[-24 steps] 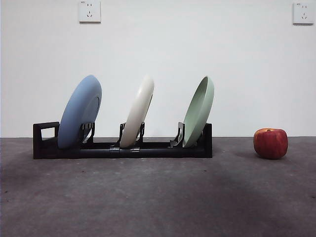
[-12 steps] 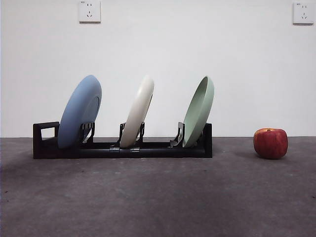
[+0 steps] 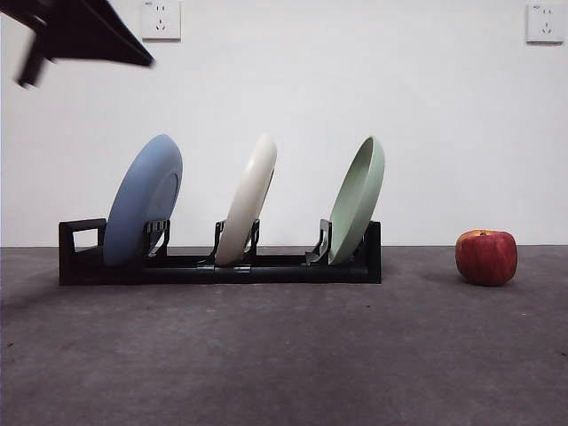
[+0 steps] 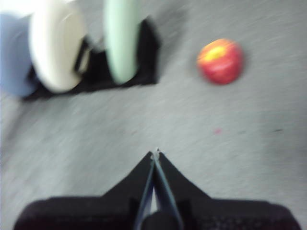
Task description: Take the yellow plate from the plate rack,put the plate on the table,take the apple from the table,put the apple in the plate
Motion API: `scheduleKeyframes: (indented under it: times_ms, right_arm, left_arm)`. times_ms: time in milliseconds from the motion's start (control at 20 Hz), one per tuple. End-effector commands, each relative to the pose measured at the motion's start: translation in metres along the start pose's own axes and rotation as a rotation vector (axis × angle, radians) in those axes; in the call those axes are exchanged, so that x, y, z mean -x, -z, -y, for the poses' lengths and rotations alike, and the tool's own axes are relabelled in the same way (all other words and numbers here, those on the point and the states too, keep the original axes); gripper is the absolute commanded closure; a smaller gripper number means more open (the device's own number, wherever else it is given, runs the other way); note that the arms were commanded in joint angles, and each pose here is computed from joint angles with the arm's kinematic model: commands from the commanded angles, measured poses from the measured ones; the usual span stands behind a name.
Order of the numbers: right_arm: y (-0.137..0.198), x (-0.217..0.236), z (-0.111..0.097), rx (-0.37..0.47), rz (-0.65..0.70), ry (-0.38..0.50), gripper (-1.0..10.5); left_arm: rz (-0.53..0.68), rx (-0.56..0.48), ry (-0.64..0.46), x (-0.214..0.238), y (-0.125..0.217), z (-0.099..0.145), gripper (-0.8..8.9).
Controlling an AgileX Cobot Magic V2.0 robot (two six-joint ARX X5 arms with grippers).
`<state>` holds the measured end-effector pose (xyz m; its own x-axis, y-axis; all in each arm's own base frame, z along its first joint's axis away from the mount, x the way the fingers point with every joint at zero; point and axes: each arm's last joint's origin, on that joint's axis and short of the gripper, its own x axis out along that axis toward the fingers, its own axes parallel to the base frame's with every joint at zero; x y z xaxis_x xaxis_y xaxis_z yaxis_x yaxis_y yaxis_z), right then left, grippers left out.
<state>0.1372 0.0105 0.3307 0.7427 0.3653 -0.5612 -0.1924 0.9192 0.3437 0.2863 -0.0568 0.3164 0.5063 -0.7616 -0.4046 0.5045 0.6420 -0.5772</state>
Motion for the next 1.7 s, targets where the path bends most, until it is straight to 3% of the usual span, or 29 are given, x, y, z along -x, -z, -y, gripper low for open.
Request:
scheduleKeyframes:
  times_ms: [50, 400, 450, 600, 700, 950, 1350, 1400, 1550, 1700]
  right_arm:
    - [-0.002, -0.001, -0.001, 0.029, -0.012, -0.044, 9.5]
    - [0.0, -0.001, -0.002, 0.021, -0.036, -0.076, 9.5]
    - [0.0, -0.001, -0.002, 0.02, -0.039, -0.076, 9.5]
    - [0.002, -0.001, -0.002, 0.011, -0.06, -0.076, 9.5]
    - [0.004, -0.001, -0.002, 0.004, -0.076, -0.073, 9.5]
    - [0.006, -0.001, -0.001, -0.005, -0.096, -0.071, 9.5]
    - [0.012, 0.0, -0.001, -0.013, -0.155, -0.063, 9.5]
    - [0.012, 0.0, -0.001, -0.013, -0.154, -0.063, 9.5]
    - [0.012, 0.0, -0.001, -0.013, -0.155, -0.062, 9.5]
    - [0.012, 0.0, -0.001, -0.013, -0.154, -0.062, 9.5]
  left_arm:
    - [-0.073, -0.067, 0.011, -0.027, -0.02, -0.007, 8.17]
    - [-0.19, -0.11, 0.017, -0.087, -0.068, 0.006, 7.84]
    - [-0.197, -0.109, 0.016, -0.092, -0.073, 0.009, 7.02]
    - [-0.181, -0.136, -0.049, -0.102, -0.079, 0.018, 3.31]
    - [-0.183, -0.161, -0.063, -0.106, -0.078, 0.023, 2.09]
    - [-0.195, -0.225, -0.11, -0.124, -0.071, 0.026, 2.07]
    - [-0.227, -0.26, -0.152, -0.169, -0.056, -0.003, 2.22]
    - [-0.228, -0.275, -0.162, -0.171, -0.056, -0.005, 2.47]
    - [-0.231, -0.303, -0.174, -0.17, -0.055, -0.005, 4.72]
    - [-0.234, -0.311, -0.173, -0.17, -0.055, -0.005, 6.17]
